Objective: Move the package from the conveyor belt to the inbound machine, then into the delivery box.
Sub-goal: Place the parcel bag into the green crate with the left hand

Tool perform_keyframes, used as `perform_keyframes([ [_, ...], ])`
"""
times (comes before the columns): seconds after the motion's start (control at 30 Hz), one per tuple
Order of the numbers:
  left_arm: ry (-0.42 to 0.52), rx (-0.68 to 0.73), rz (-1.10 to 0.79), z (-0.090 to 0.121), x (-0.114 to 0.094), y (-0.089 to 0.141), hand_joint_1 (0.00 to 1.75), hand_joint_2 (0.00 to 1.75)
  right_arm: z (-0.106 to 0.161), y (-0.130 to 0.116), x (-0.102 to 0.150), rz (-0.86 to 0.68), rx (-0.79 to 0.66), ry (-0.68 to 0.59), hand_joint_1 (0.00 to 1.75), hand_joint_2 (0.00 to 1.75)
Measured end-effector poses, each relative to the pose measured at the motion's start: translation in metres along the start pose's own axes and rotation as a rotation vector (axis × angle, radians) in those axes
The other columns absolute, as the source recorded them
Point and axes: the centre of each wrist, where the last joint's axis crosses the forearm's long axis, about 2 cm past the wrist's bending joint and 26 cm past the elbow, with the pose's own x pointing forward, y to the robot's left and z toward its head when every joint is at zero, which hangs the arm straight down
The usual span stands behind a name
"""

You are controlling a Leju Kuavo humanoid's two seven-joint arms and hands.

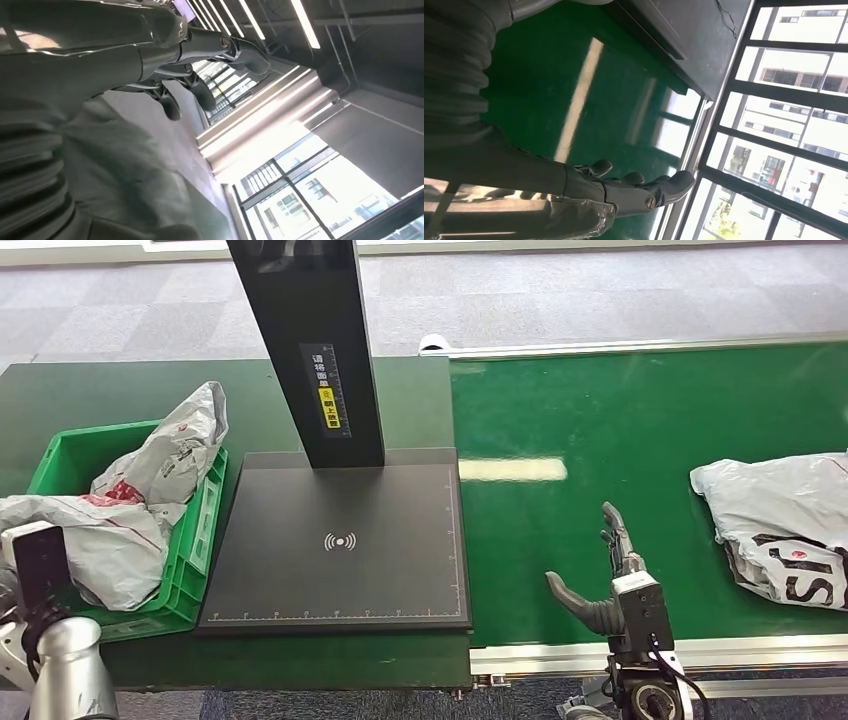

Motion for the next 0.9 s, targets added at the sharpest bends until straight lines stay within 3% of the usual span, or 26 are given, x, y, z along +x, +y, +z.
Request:
perform_keyframes([
  [0.2,-0.194,0.124,0.021,-0.007,0.036,0.009,0.0,1.75,-0.003,0.0,0.001,-0.001,0.004,-0.019,0.0,1.75],
  [0.53,-0.278,0.306,0.09,-0.02,0.08,0.034,0.0,1.75,-0.01,-0.001,0.003,-0.002,0.006,-0.041,0.0,1.75],
  [0.7,-0.264,0.323,0.24,-0.014,0.099,0.031,0.0,1.75,-0.012,-0.001,0.003,-0.003,0.008,-0.049,0.0,1.75],
  [0.8,-0.178,0.184,0.51,-0.004,0.112,0.011,0.0,1.75,-0.012,-0.002,0.003,-0.009,0.015,-0.055,0.0,1.75],
  [0.9,-0.084,-0.165,0.84,0.013,0.127,-0.017,0.0,0.44,-0.018,-0.002,0.004,-0.015,0.035,-0.071,0.0,1.75],
])
